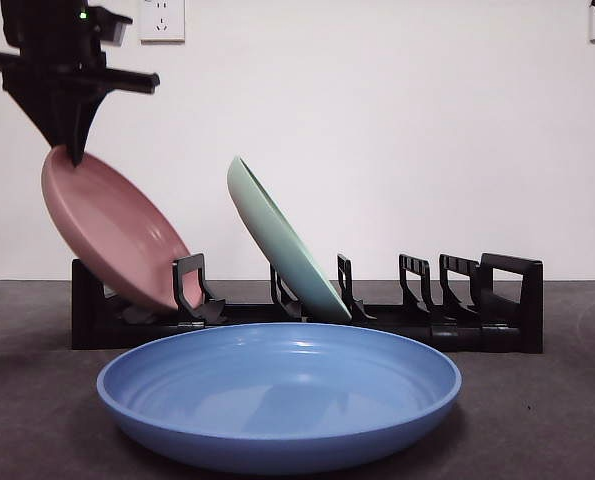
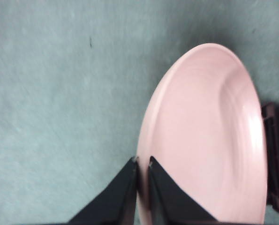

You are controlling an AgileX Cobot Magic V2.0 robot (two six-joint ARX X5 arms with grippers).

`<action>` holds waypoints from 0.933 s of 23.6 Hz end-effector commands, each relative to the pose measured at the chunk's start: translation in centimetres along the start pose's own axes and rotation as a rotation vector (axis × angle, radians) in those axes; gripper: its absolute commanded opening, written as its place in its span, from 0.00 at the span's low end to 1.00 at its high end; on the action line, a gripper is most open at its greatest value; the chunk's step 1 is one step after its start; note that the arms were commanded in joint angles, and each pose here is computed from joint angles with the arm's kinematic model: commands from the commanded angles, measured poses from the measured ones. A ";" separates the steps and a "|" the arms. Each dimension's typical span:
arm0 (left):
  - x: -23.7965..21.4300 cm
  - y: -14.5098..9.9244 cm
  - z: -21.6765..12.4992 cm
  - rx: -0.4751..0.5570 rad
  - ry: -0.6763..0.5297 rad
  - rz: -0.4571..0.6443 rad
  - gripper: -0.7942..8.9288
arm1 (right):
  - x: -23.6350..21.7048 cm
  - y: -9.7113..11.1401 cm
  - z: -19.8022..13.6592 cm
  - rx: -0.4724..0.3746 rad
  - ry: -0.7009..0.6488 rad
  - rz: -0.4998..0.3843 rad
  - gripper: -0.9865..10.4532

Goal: Place the plate

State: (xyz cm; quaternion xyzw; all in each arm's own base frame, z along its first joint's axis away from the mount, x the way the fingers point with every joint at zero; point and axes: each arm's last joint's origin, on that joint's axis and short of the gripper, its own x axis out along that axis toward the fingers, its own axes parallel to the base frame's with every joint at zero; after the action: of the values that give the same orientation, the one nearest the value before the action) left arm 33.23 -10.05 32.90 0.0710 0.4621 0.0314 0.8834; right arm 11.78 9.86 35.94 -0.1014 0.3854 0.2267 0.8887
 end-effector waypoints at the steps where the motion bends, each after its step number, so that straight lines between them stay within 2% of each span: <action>1: -1.6 0.1 1.4 -0.007 -0.044 -0.006 0.09 | -0.2 0.1 0.3 -0.010 -0.007 0.005 0.33; 6: -6.4 1.6 2.4 0.048 -0.022 0.038 0.09 | -0.2 0.1 0.3 -0.010 -0.009 -0.002 0.33; 14: -11.1 4.0 -0.4 0.099 0.071 0.058 0.09 | -0.4 0.0 0.3 -0.007 -0.025 -0.027 0.33; 22: -13.3 5.0 -4.0 0.071 0.074 -0.037 0.09 | -1.0 -0.1 0.1 -0.003 -0.049 -0.023 0.33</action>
State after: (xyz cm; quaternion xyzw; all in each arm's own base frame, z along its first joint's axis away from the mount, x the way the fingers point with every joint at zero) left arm 22.73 -6.32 42.38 0.0954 0.4837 0.0029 0.8700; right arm 11.30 9.32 36.29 -0.1013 0.3715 0.2155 0.8974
